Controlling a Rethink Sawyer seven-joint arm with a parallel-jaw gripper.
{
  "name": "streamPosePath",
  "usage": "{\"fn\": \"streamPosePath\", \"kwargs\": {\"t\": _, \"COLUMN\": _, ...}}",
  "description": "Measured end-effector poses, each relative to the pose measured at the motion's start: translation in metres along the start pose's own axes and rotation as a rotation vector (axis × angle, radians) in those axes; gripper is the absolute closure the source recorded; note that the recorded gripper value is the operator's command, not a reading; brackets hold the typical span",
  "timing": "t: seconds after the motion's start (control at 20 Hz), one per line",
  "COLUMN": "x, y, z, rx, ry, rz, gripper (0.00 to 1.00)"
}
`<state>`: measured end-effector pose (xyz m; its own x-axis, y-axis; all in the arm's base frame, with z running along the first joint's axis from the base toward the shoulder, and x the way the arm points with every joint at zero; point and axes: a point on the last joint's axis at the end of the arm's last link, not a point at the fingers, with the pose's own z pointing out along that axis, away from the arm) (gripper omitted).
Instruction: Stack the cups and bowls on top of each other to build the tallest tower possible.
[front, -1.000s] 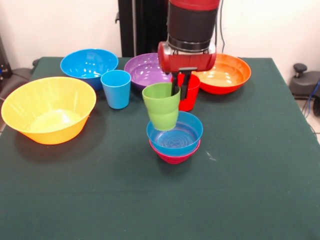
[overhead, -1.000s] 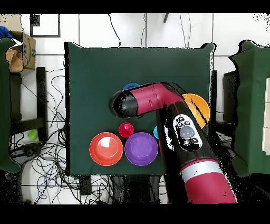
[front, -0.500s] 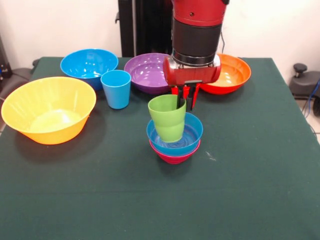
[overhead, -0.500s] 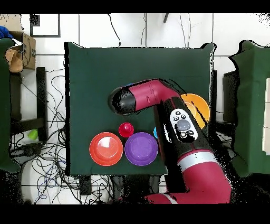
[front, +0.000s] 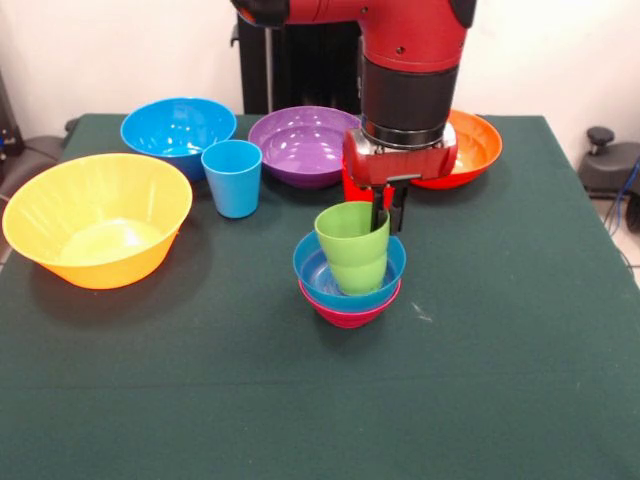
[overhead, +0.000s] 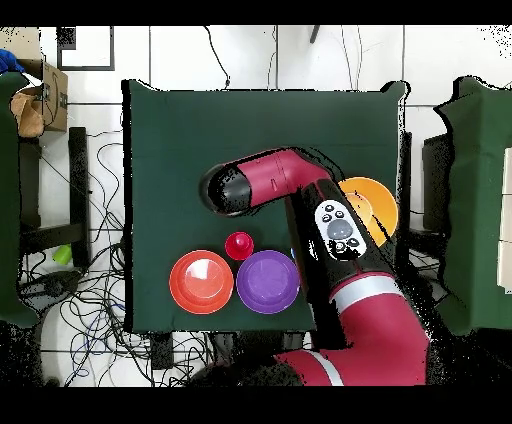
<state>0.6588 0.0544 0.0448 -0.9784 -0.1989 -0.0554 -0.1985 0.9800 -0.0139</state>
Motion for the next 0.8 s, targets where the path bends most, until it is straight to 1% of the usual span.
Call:
{"fn": "streamPosePath", "kwargs": {"t": 0.25, "x": 0.001, "y": 0.004, "z": 0.007, "rx": -0.009, "ry": 0.018, "rz": -0.001, "gripper": 1.00}}
{"fn": "streamPosePath", "kwargs": {"t": 0.5, "x": 0.007, "y": 0.005, "z": 0.009, "rx": -0.010, "ry": 0.060, "rz": -0.001, "gripper": 1.00}}
{"fn": "streamPosePath", "kwargs": {"t": 0.8, "x": 0.012, "y": 0.004, "z": 0.009, "rx": -0.006, "ry": 0.100, "rz": -0.001, "gripper": 1.00}}
